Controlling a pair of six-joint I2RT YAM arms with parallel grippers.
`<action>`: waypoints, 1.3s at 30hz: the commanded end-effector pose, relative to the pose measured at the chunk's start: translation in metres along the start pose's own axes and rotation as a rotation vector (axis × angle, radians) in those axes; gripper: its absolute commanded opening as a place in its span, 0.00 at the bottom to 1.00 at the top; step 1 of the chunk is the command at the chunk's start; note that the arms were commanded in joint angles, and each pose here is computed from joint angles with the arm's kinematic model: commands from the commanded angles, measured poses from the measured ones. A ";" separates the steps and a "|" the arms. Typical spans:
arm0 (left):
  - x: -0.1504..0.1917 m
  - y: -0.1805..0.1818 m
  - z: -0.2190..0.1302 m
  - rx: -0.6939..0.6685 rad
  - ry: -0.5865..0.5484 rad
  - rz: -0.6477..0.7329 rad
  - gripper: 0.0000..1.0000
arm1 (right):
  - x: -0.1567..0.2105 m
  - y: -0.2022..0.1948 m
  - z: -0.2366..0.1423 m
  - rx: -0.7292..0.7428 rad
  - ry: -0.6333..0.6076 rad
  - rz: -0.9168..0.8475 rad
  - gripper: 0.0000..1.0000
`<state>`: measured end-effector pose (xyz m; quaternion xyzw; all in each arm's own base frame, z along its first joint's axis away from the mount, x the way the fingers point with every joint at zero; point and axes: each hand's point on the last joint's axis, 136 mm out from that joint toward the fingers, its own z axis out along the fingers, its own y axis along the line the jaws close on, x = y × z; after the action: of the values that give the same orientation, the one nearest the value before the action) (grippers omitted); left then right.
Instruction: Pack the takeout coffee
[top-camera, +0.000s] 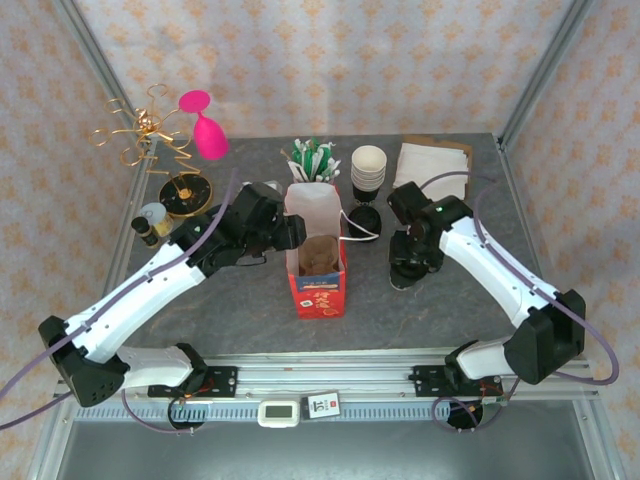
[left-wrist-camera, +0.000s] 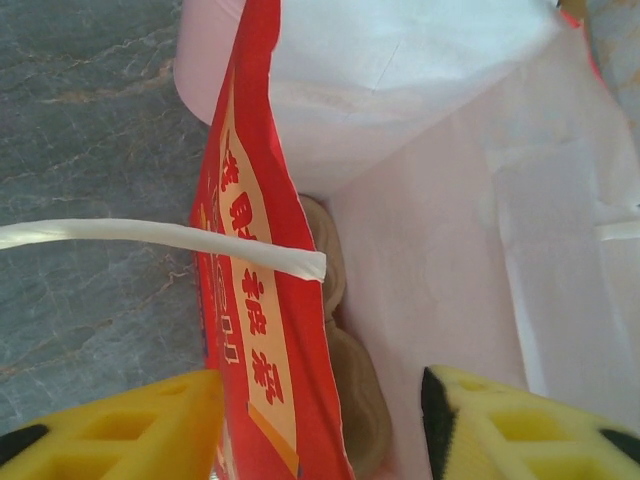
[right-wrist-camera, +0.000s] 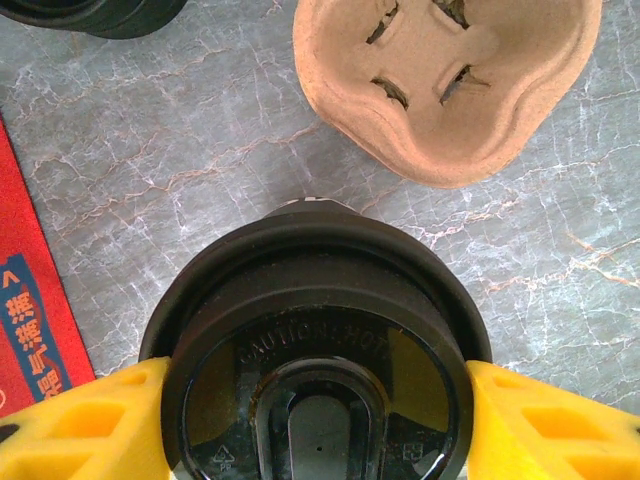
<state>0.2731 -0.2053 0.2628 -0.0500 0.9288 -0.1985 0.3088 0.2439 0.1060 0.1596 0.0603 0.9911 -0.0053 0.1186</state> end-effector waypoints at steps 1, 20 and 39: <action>-0.011 0.004 -0.004 -0.045 -0.021 0.028 0.46 | -0.003 -0.007 -0.019 0.005 -0.029 0.024 0.61; -0.034 0.038 -0.016 -0.216 -0.063 0.072 0.00 | -0.011 0.015 -0.054 -0.063 -0.046 -0.017 0.58; -0.046 0.071 -0.014 -0.267 -0.065 0.049 0.00 | -0.015 0.078 -0.096 -0.223 -0.084 -0.087 0.56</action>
<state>0.3023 -0.1340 0.2685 -0.0799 0.9385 -0.0732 0.3280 0.2468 0.1836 0.2426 -0.0051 0.9835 0.0874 0.1584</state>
